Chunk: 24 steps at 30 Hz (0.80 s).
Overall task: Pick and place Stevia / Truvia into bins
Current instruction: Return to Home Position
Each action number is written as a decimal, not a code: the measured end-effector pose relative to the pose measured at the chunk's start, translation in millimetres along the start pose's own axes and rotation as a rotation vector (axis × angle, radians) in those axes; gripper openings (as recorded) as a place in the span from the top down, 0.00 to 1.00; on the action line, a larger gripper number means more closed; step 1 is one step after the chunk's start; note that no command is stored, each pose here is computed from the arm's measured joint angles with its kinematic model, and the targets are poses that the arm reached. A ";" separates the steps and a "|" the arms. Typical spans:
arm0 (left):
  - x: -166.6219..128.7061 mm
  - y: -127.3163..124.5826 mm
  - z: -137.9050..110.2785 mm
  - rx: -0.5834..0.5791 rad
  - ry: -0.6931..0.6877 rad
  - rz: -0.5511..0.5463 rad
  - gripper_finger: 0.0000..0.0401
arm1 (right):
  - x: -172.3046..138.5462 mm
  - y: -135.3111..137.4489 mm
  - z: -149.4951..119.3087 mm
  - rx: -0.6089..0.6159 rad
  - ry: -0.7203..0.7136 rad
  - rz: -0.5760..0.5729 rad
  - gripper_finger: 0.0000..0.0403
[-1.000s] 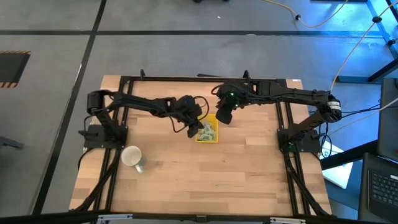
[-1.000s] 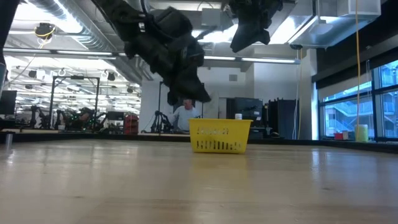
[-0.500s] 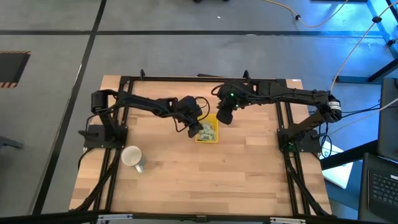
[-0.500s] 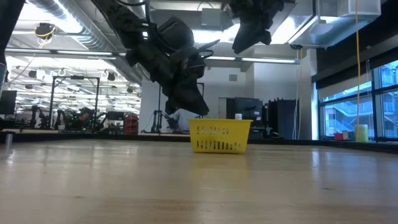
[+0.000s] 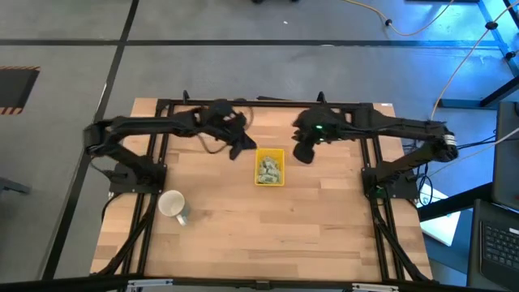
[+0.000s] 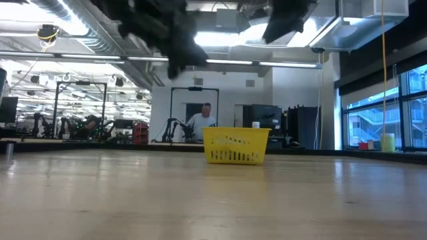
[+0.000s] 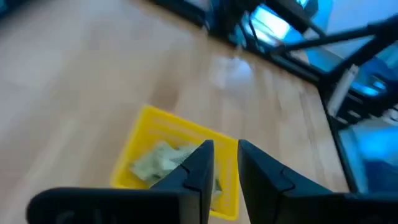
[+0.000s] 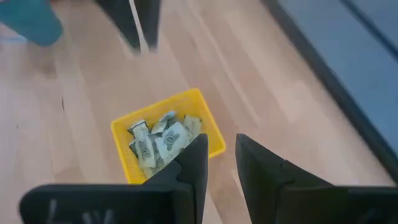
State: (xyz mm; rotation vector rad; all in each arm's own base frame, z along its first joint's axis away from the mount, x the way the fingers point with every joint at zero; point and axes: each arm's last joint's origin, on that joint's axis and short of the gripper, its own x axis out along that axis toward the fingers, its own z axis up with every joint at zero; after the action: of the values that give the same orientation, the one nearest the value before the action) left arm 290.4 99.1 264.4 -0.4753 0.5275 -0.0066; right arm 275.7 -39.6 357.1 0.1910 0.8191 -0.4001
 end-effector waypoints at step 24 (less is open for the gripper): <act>-148.9 -36.8 -87.9 0.146 -0.561 0.237 0.85 | -27.0 -33.0 -139.6 0.160 -0.481 0.236 0.78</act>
State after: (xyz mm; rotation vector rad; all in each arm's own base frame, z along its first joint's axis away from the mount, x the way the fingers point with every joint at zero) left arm 122.8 46.8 285.7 -0.2512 0.0276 0.3061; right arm 151.8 -18.0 283.0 0.3218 0.2861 -0.2712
